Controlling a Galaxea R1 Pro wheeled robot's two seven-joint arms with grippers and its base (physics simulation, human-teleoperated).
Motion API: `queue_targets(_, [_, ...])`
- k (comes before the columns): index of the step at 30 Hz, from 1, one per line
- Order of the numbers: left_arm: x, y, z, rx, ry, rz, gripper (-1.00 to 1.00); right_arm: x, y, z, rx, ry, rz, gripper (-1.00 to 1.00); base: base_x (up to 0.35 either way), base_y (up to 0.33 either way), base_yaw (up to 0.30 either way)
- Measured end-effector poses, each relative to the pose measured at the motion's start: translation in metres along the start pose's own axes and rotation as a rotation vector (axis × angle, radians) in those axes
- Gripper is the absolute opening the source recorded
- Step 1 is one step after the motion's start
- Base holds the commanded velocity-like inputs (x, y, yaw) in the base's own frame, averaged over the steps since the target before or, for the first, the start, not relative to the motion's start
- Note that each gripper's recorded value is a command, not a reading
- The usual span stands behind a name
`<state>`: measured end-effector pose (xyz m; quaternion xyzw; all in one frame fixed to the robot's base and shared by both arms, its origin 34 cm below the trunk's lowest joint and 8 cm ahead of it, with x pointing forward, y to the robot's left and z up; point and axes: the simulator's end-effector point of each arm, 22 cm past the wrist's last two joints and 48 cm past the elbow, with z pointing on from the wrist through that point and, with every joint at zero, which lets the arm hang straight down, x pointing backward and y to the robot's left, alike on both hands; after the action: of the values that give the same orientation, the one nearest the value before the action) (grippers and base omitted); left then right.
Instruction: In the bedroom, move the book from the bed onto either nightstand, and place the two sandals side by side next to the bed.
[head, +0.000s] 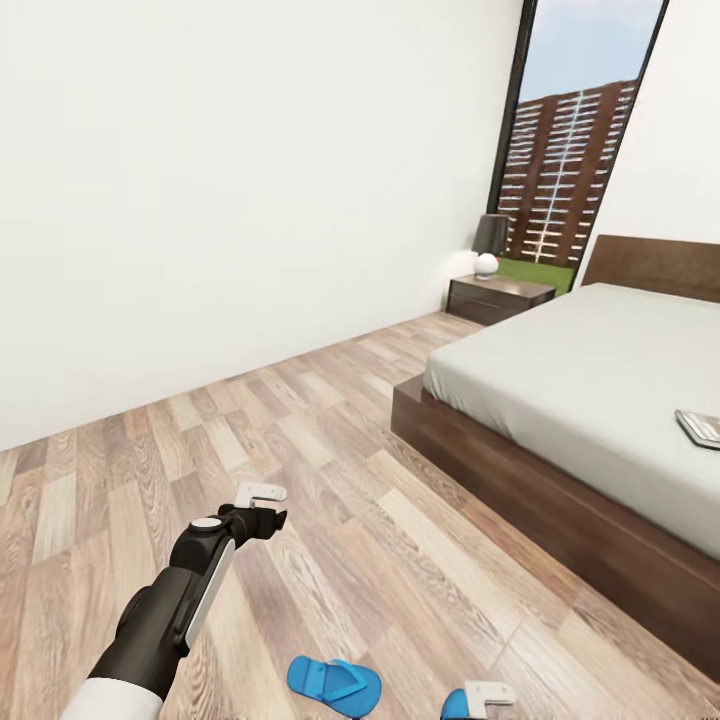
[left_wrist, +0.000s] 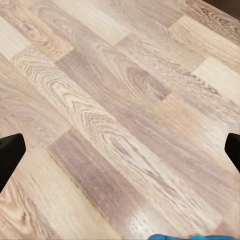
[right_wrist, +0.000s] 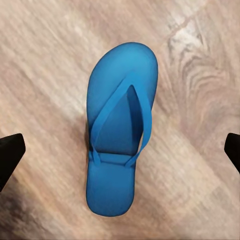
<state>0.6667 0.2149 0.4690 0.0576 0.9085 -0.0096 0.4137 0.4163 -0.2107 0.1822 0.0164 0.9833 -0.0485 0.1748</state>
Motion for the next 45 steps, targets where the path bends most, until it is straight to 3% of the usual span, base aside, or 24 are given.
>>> queue_targets(20, [0.004, 0.000, 0.003, 0.000, 0.007, 0.000, 1.00, -0.037, -0.002, 0.001, 0.003, -0.036, 0.001, 1.00, 0.000, 0.000, 0.000])
queue_targets(45, [0.050, -0.003, 0.036, 0.010, 0.098, -0.005, 1.00, -0.031, 0.001, 0.025, 0.003, 0.046, -0.011, 1.00, 0.000, 0.000, 0.000])
